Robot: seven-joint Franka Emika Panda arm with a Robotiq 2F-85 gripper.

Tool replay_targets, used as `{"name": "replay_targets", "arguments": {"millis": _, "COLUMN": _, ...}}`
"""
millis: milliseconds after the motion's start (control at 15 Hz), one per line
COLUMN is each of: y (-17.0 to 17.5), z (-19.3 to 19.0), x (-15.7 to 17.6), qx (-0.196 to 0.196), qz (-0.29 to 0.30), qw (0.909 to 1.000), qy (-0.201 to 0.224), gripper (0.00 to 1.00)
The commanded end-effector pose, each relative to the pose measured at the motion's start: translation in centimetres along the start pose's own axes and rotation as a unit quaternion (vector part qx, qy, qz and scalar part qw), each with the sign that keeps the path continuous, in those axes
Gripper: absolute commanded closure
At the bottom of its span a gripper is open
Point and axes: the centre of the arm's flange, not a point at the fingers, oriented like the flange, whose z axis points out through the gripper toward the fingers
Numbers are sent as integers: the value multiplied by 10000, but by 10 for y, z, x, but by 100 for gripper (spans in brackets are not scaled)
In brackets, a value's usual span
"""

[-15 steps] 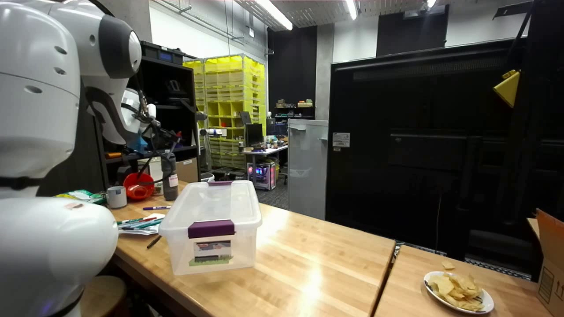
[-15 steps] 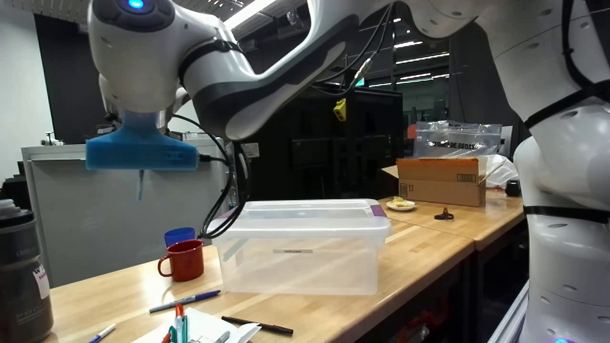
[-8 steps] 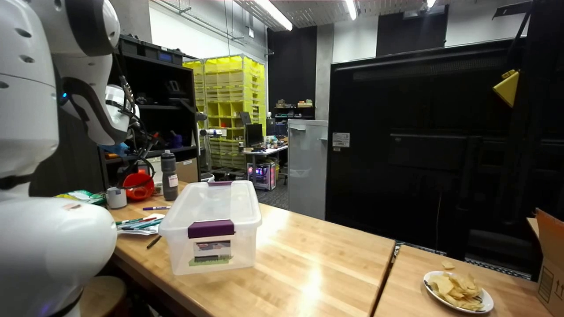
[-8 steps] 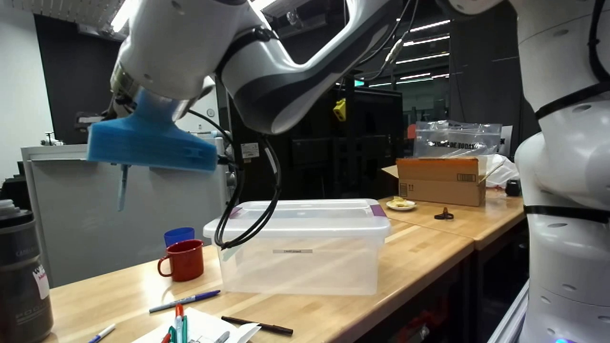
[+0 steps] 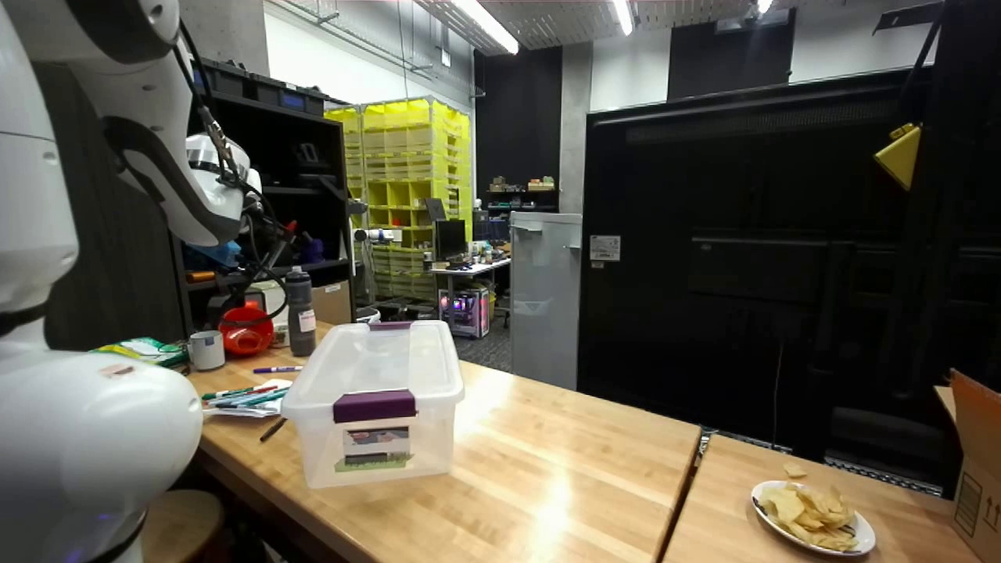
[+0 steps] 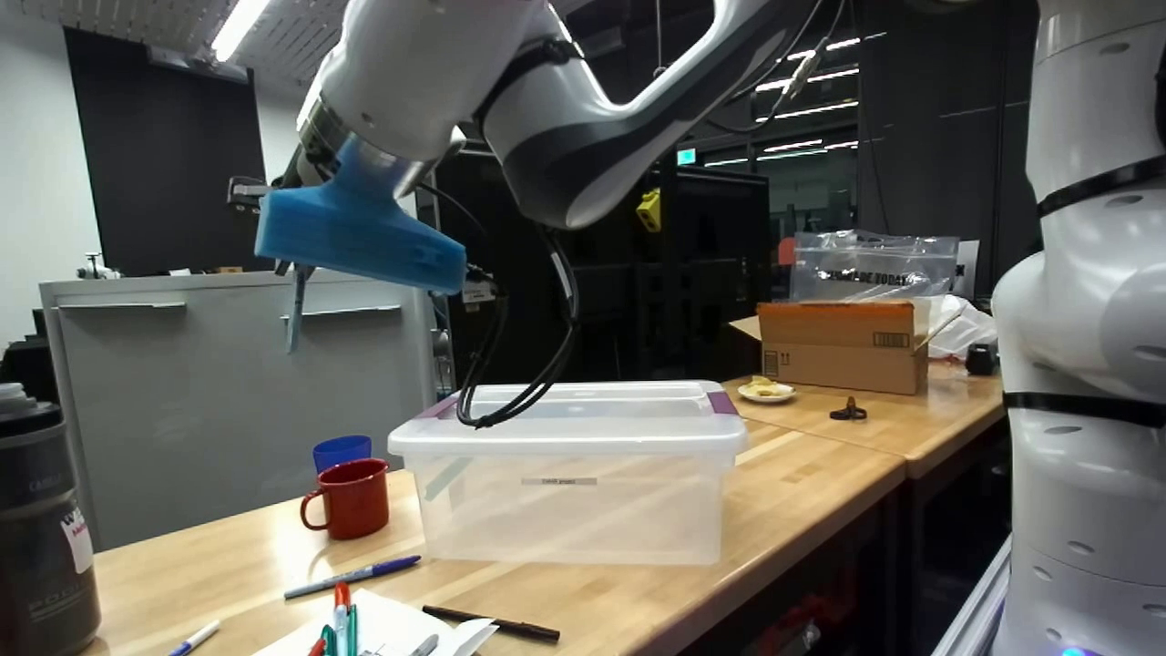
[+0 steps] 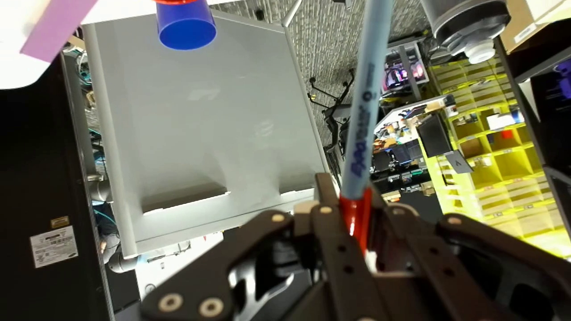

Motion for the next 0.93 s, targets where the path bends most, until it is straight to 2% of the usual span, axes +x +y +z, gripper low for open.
{"name": "replay_targets", "arguments": {"millis": 0, "y": 18, "z": 0, "x": -9, "qx": 65, "qz": 63, "qw": 9999, "qy": -69, "gripper": 96}}
{"name": "replay_targets", "arguments": {"millis": 333, "y": 18, "z": 5, "x": -18, "qx": 132, "qz": -71, "qw": 9994, "qy": -314, "gripper": 96}}
{"name": "replay_targets", "arguments": {"millis": 400, "y": 17, "z": 9, "x": -18, "qx": -1, "qz": -33, "qw": 9996, "qy": -272, "gripper": 84}}
{"name": "replay_targets", "arguments": {"millis": 867, "y": 16, "z": 9, "x": -20, "qx": 58, "qz": -42, "qw": 9995, "qy": -323, "gripper": 84}}
